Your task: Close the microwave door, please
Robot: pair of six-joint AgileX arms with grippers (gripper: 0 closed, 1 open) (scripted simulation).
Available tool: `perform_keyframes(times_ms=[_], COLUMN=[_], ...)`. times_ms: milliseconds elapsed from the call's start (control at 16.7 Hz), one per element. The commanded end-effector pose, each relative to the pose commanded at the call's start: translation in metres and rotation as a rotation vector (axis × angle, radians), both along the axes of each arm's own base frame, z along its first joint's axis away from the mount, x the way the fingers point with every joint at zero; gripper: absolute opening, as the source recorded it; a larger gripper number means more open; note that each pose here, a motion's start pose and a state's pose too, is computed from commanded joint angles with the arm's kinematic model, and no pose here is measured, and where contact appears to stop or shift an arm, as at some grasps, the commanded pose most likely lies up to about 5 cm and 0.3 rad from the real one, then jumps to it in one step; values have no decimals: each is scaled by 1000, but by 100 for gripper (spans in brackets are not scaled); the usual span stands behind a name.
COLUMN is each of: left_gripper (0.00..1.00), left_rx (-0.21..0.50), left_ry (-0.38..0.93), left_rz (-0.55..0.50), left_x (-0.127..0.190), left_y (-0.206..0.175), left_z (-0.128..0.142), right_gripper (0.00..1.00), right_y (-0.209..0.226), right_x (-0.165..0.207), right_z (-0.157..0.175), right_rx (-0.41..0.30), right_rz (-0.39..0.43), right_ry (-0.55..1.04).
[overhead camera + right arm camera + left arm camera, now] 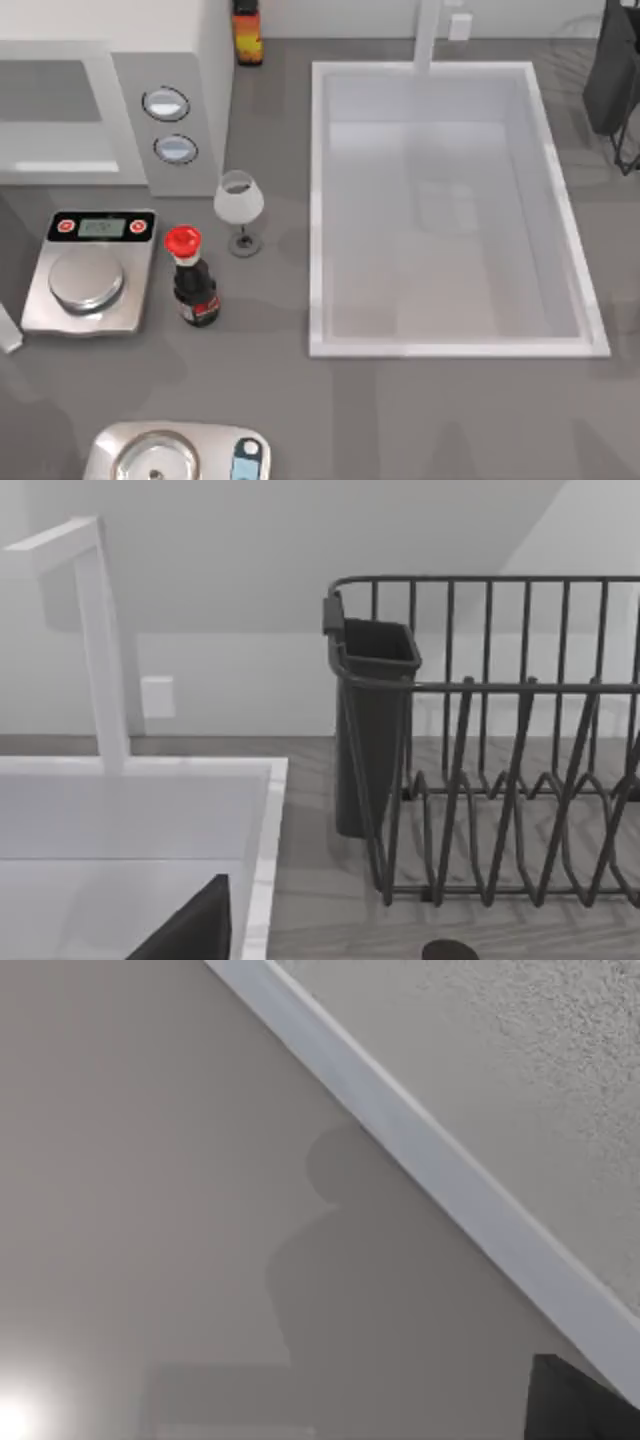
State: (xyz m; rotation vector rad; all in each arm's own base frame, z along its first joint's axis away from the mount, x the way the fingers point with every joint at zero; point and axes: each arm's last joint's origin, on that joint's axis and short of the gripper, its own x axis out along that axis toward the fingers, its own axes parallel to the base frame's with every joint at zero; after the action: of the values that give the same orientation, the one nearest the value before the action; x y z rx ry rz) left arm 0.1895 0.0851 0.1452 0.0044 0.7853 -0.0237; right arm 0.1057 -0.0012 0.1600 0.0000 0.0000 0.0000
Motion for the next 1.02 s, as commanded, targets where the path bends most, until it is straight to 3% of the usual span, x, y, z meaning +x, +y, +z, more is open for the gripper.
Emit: perform_keyframes(times_ms=[420,1020], left_gripper=[0,0], left_rx=[29,31], left_ry=[-25,-27], left_rz=[27,14], left_x=[7,5], left_y=[-2,-92], left_z=[11,11], right_gripper=[100,100], right_y=[0,0], right_x=[0,0], right_z=[0,0], right_rx=[0,0], right_rz=[0,0], right_ry=[0,0])
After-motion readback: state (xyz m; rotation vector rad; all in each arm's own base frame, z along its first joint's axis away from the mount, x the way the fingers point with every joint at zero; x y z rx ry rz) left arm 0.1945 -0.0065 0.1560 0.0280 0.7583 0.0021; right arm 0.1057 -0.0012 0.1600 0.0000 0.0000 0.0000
